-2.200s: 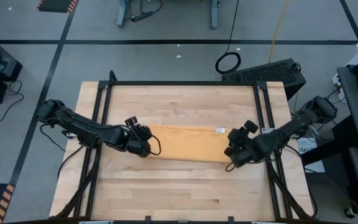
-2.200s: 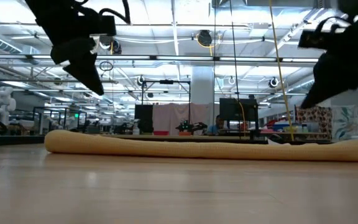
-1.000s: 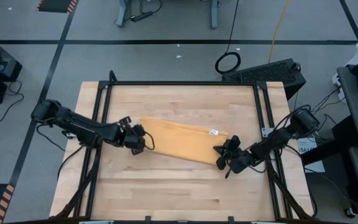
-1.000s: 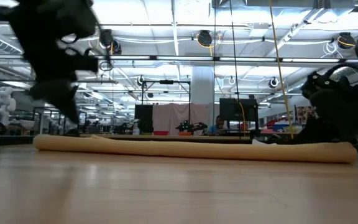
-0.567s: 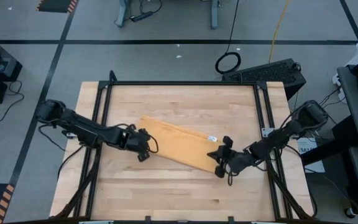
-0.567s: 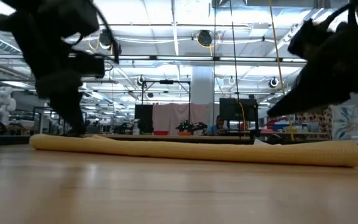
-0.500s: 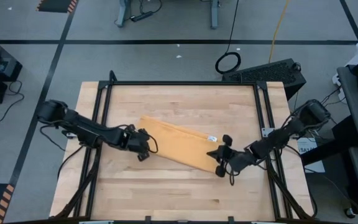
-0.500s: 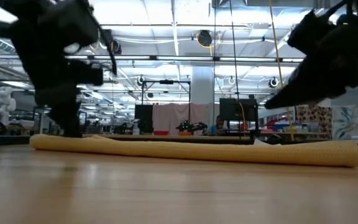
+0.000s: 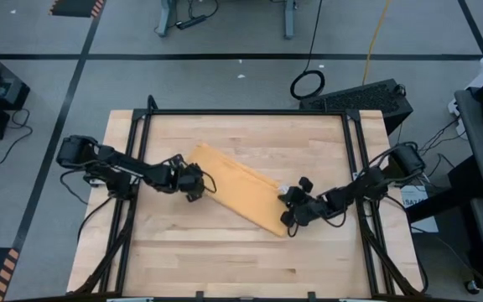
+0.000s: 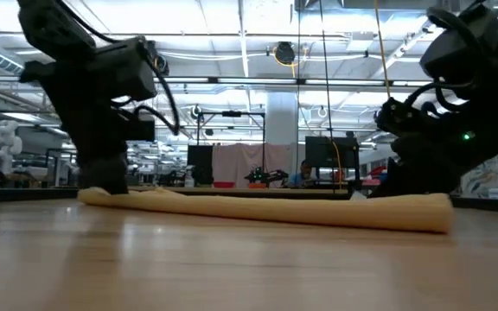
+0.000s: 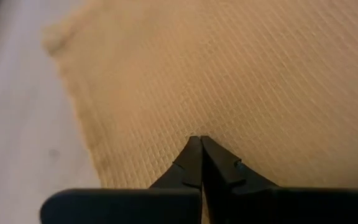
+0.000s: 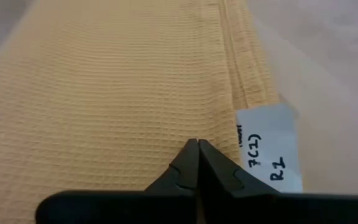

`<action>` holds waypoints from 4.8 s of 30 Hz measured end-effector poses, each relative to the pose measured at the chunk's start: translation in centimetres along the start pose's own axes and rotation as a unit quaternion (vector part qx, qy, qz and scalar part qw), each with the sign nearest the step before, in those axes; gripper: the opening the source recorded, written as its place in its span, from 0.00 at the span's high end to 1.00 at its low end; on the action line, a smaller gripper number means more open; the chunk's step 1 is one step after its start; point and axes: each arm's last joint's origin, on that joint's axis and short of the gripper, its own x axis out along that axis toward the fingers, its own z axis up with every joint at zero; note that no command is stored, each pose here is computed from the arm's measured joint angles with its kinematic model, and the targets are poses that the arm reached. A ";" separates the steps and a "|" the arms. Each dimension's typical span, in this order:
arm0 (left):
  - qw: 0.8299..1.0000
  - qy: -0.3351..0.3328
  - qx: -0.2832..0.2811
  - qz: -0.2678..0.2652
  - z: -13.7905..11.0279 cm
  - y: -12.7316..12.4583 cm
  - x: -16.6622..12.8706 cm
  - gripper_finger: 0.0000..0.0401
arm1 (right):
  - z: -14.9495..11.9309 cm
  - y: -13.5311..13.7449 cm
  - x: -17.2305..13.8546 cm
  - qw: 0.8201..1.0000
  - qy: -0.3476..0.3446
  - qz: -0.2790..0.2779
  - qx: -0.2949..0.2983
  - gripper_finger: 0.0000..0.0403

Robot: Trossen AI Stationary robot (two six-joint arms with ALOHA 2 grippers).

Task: Roll towel
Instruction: Roll the yellow towel

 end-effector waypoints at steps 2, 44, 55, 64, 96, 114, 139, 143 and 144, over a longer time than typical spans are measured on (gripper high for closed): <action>1.000 -0.021 -0.001 0.013 0.8 0.7 0.5 1.00 | -0.2 0.8 0.1 1.000 0.000 0.012 0.025 1.00; 0.996 -0.017 -0.089 -0.024 0.9 -4.0 0.7 0.97 | 0.5 7.6 1.0 0.996 0.041 0.072 0.035 1.00; 0.999 -0.036 -0.037 0.013 3.0 -0.4 2.8 0.97 | 1.8 8.4 1.1 0.995 -0.032 0.059 0.072 1.00; 0.996 -0.080 0.007 -0.046 4.5 0.7 -1.5 0.97 | 6.5 8.4 -2.5 0.990 -0.096 0.101 0.000 1.00; 0.995 -0.099 0.004 0.008 3.5 1.2 2.1 0.97 | 2.8 9.5 0.8 0.979 0.043 0.182 0.082 1.00; 0.956 -0.136 -0.056 -0.253 2.4 -5.1 -3.7 0.97 | 5.0 10.0 -3.6 0.954 -0.033 0.218 -0.205 1.00; 0.980 -0.180 0.048 -0.072 0.7 -8.1 -0.1 0.97 | 0.8 11.6 1.9 0.970 -0.030 0.240 0.007 1.00; 0.983 -0.161 0.053 -0.066 0.6 -7.5 0.0 0.97 | 1.5 11.5 1.1 0.969 -0.027 0.246 -0.005 1.00; 0.983 -0.158 0.053 -0.071 0.6 -7.4 -0.2 0.97 | 1.8 11.6 0.8 0.968 -0.029 0.248 -0.011 1.00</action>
